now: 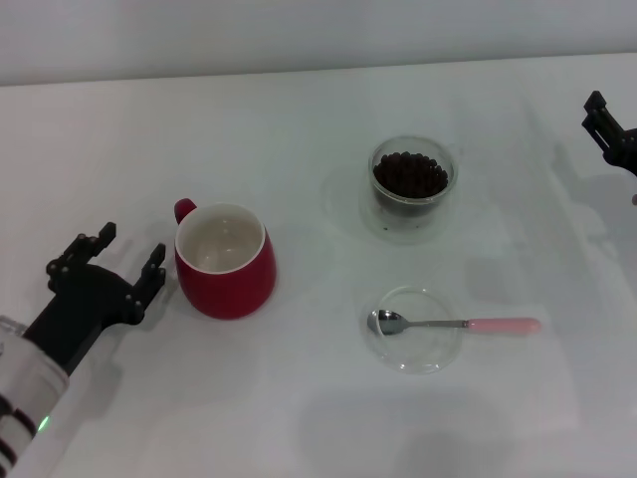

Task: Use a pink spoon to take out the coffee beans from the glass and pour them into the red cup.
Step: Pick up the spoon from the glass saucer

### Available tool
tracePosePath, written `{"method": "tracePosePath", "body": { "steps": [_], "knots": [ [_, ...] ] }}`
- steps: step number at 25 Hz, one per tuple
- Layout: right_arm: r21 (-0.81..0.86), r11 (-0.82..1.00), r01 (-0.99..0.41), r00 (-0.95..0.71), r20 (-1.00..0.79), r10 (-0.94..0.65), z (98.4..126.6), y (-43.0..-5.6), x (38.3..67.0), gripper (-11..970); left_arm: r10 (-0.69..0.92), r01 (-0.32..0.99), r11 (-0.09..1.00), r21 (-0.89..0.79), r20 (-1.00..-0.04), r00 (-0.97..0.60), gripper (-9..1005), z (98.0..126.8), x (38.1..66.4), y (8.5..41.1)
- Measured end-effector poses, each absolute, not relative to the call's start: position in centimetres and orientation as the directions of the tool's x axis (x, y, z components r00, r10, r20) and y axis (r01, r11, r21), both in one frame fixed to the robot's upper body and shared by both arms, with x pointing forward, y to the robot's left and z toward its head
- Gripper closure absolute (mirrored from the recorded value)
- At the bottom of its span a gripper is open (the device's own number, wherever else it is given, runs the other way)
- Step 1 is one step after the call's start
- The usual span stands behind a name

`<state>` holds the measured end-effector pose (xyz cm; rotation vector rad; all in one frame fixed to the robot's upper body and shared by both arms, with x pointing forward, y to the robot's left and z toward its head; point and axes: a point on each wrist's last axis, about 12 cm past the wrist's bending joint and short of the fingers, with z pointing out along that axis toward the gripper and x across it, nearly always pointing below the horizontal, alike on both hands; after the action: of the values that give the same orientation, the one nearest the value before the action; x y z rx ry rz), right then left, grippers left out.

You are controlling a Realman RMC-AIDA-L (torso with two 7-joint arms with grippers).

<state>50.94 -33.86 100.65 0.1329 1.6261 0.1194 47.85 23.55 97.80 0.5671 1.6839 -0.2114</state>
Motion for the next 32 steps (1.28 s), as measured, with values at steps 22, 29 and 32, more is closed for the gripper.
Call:
{"method": "tracePosePath", "body": {
  "steps": [22,29,32],
  "knots": [
    [0.507,0.862,-0.004,-0.099,-0.858,0.505,99.1,-35.8,44.4,84,-0.186,0.159,0.969,-0.189,-0.982,-0.032,150,98.7,42.9,29.8],
    [0.714,0.696,-0.071,-0.211,-0.693,0.69,98.7,-36.2,39.5,84,-0.188,0.152,0.97,-0.188,-0.982,-0.013,104,99.1,43.9,29.7],
    [0.763,0.643,-0.074,-0.267,-0.636,0.724,98.5,-36.0,38.2,84,-0.193,0.142,0.971,-0.191,-0.981,0.0,103,99.4,44.9,29.6]
  ]
}}
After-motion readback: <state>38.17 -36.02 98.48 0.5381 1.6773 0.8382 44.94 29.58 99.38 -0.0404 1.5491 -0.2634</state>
